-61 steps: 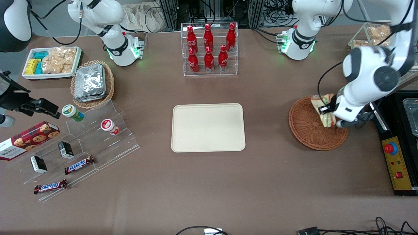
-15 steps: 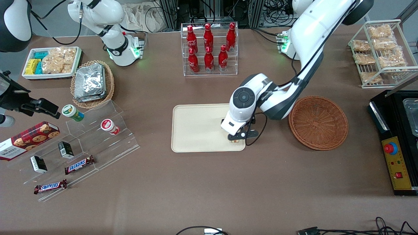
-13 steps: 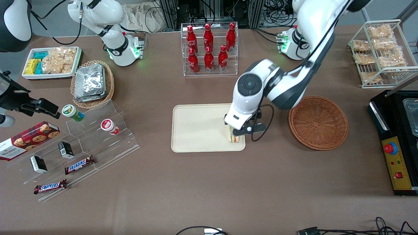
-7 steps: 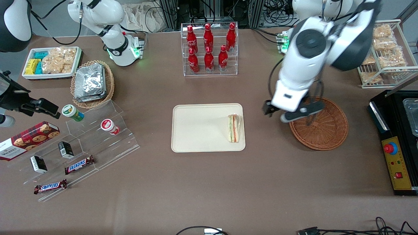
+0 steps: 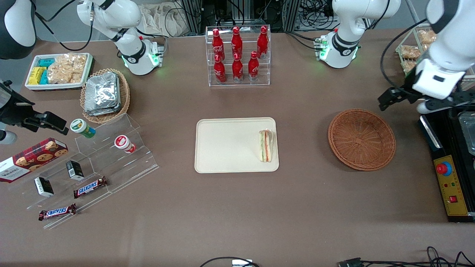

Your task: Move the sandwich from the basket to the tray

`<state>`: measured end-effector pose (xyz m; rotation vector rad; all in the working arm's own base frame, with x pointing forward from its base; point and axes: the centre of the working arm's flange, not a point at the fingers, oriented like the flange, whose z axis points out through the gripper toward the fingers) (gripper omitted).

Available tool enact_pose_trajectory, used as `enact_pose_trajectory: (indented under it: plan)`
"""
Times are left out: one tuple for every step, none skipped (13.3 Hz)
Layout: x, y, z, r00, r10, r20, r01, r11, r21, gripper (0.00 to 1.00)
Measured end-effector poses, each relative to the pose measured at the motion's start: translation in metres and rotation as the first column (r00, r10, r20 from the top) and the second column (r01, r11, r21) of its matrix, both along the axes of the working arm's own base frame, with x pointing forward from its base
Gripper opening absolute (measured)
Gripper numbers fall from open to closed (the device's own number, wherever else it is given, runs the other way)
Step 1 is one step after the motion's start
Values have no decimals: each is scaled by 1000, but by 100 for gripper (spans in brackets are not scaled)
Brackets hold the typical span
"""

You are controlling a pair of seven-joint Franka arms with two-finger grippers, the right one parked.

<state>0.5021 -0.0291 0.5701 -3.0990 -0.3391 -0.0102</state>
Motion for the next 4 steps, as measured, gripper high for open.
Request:
enact_pose_trajectory:
  plan:
    - [0,9,0,1000,-23,-4,23,1000,-5,100]
    - [0,11,0,999,-43,-5,43,999,-9,100]
    - [0,10,2,998,-55,-6,54,998,-10,100]
    - [0,8,4,998,-61,-7,61,998,-10,100]
